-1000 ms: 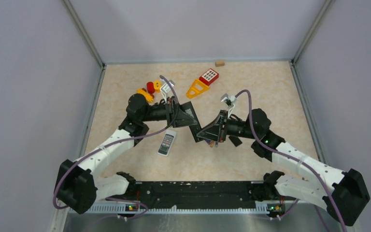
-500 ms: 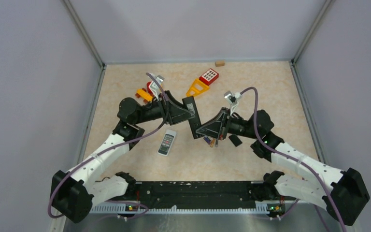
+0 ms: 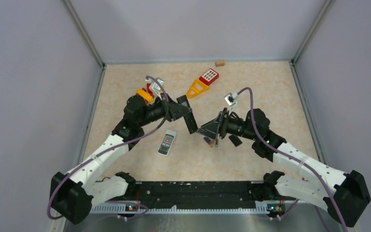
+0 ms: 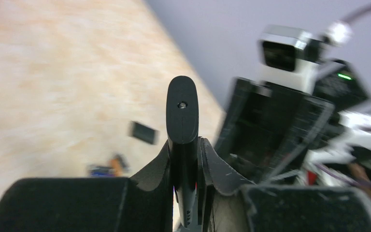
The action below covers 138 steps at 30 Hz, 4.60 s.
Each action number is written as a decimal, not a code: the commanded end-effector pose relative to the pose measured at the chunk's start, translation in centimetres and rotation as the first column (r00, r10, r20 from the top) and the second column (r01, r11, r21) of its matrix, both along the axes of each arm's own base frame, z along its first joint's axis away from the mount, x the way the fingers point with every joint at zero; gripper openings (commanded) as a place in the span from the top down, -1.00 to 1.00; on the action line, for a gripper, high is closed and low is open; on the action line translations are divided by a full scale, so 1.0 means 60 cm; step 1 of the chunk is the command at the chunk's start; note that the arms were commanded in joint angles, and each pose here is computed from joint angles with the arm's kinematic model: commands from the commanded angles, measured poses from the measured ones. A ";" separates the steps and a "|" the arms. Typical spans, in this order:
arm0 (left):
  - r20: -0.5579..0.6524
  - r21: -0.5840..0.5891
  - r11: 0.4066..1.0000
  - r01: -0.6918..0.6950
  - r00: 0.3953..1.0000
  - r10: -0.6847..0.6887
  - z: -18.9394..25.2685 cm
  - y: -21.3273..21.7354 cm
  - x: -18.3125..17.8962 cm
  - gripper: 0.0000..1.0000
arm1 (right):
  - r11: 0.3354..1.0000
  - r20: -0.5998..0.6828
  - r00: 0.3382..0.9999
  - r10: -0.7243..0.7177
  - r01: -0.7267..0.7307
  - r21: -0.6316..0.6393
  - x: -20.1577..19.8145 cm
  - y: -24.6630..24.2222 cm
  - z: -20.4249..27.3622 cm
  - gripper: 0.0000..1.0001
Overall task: Load the batteries into the remote control
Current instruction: Pick up the battery from the center of the board, then load the battery into the remote control.
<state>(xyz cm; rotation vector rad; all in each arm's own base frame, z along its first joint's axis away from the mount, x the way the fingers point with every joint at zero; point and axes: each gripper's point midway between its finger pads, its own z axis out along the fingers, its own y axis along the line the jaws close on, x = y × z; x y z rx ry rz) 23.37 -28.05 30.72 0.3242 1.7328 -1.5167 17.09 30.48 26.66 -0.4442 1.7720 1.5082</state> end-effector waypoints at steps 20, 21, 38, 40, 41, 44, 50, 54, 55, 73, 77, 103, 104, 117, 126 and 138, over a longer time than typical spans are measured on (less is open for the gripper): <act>0.121 0.326 0.831 -0.451 0.892 0.436 -0.098 0.114 0.085 1.00 | 0.489 -0.074 0.768 -0.637 0.328 -0.808 0.118 -0.136 -0.315 0.40; 0.119 0.325 0.834 -0.447 0.894 0.433 -0.098 0.113 0.084 1.00 | 0.489 -0.078 0.772 -0.630 0.317 -0.813 0.118 -0.131 -0.320 0.39; 0.120 0.309 0.847 -0.433 0.901 0.417 -0.094 0.110 0.076 1.00 | 0.521 -0.154 0.768 -0.621 0.258 -0.814 0.114 -0.078 -0.357 0.55; 0.117 0.309 0.848 -0.431 0.902 0.416 -0.096 0.110 0.075 1.00 | 0.505 -0.159 0.760 -0.630 0.247 -0.827 0.112 -0.078 -0.366 0.57; 0.116 0.310 0.848 -0.430 0.902 0.415 -0.097 0.110 0.075 1.00 | 0.494 -0.157 0.755 -0.636 0.244 -0.834 0.111 -0.079 -0.369 0.59; 0.116 0.307 0.850 -0.429 0.903 0.414 -0.095 0.110 0.074 1.00 | 0.454 -0.139 0.734 -0.665 0.250 -0.855 0.112 -0.087 -0.373 0.67; 0.122 0.304 0.850 -0.429 0.903 0.412 -0.094 0.111 0.071 1.00 | 0.436 -0.139 0.723 -0.676 0.240 -0.868 0.107 -0.093 -0.381 0.73; 0.123 0.304 0.849 -0.432 0.902 0.415 -0.094 0.112 0.070 1.00 | 0.422 -0.140 0.715 -0.685 0.232 -0.876 0.102 -0.098 -0.387 0.73; 0.123 0.303 0.849 -0.433 0.901 0.416 -0.094 0.113 0.070 1.00 | 0.419 -0.138 0.714 -0.686 0.232 -0.878 0.102 -0.099 -0.388 0.73; 0.113 0.302 0.854 -0.425 0.905 0.410 -0.095 0.110 0.069 1.00 | 0.371 -0.103 0.705 -0.702 0.239 -0.897 0.109 -0.101 -0.405 0.58; 0.114 0.301 0.854 -0.425 0.905 0.410 -0.094 0.110 0.069 1.00 | 0.361 -0.097 0.707 -0.701 0.234 -0.903 0.109 -0.102 -0.413 0.55; -0.064 -0.063 0.997 -0.033 0.998 0.029 0.013 -0.019 0.032 1.00 | 0.905 0.125 0.910 -0.396 0.410 -0.114 0.081 -0.046 0.090 1.00; -0.066 -0.083 0.996 -0.026 0.998 0.021 0.020 -0.021 0.031 1.00 | 0.914 0.132 0.915 -0.381 0.394 -0.092 0.077 -0.043 0.103 1.00; -0.067 -0.244 0.966 0.084 0.992 -0.103 0.081 -0.030 0.002 1.00 | 0.981 0.299 0.939 -0.168 0.190 -0.046 0.028 -0.012 0.139 1.00; -0.100 -0.280 0.959 0.048 0.992 -0.079 0.093 -0.028 0.011 1.00 | 0.953 0.308 0.928 -0.207 0.263 -0.150 0.049 -0.017 0.120 1.00; -0.154 -0.291 0.957 0.002 0.987 -0.049 0.091 -0.025 0.026 1.00 | 0.926 0.335 0.922 -0.193 0.284 -0.248 0.056 -0.007 0.097 0.97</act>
